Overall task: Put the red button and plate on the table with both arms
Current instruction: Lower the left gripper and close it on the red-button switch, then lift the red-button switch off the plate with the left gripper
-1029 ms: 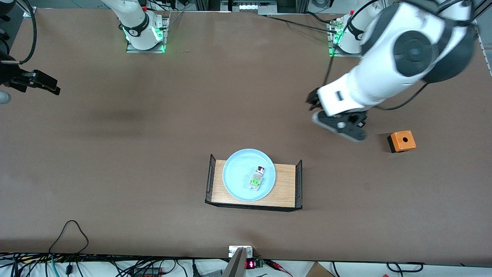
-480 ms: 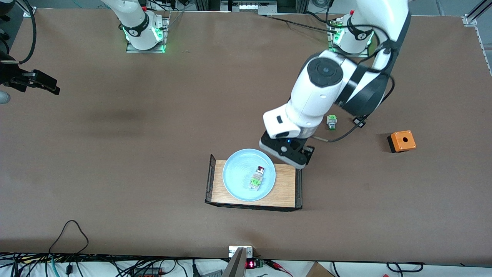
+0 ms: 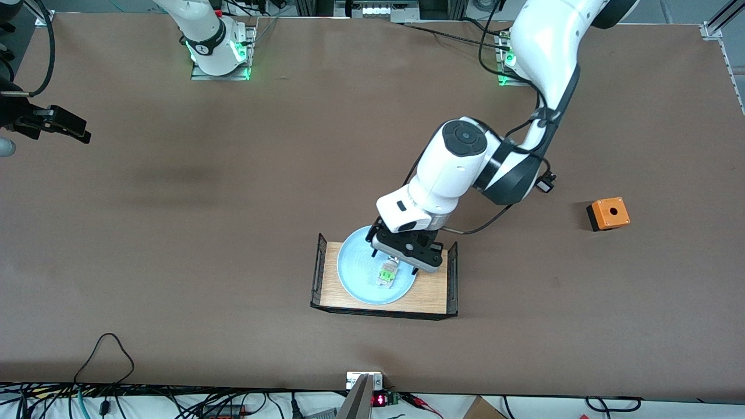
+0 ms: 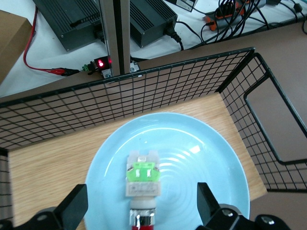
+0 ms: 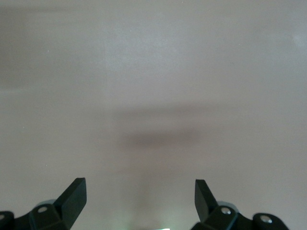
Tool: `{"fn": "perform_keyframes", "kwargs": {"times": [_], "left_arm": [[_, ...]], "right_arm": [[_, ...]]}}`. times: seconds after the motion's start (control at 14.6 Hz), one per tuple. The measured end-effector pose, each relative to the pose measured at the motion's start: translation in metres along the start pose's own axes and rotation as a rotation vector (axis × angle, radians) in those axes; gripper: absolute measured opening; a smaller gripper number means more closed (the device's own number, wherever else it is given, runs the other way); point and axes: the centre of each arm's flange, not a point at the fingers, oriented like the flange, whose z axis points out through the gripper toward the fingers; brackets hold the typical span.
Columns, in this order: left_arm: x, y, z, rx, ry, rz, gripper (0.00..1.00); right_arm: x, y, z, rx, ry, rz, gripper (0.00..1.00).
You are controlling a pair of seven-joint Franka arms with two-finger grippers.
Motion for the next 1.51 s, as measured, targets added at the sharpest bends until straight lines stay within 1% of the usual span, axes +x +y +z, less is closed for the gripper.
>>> {"fn": "perform_keyframes", "kwargs": {"times": [0.41,0.69,1.03,1.1,1.3,1.37,1.44,1.51], "left_arm": [[-0.012,0.012,0.025,-0.017,0.017,-0.011,1.00],[-0.015,0.010,0.031,0.044,0.029,0.064,1.00],[-0.020,0.009,0.041,0.052,0.016,0.073,0.98],[-0.021,0.009,0.043,0.053,0.014,0.074,0.90],[-0.022,0.008,0.045,0.074,0.018,0.106,0.59],[-0.023,0.008,0.045,0.081,0.019,0.114,0.59],[-0.023,0.007,0.046,0.083,0.018,0.115,0.54],[-0.023,0.007,0.046,0.083,0.018,0.115,0.44]], "right_arm": [[0.000,0.000,0.000,0.000,-0.001,0.000,1.00],[0.000,0.000,0.000,0.000,-0.001,0.000,1.00],[0.000,0.000,0.000,0.000,0.001,0.000,1.00],[0.000,0.000,0.000,0.000,0.001,0.000,1.00],[0.000,0.000,0.000,0.000,0.001,0.000,1.00],[0.000,0.000,0.000,0.000,0.001,0.000,1.00],[0.000,0.000,0.000,0.000,0.001,0.000,1.00],[0.000,0.000,0.000,0.000,0.001,0.000,1.00]]}}
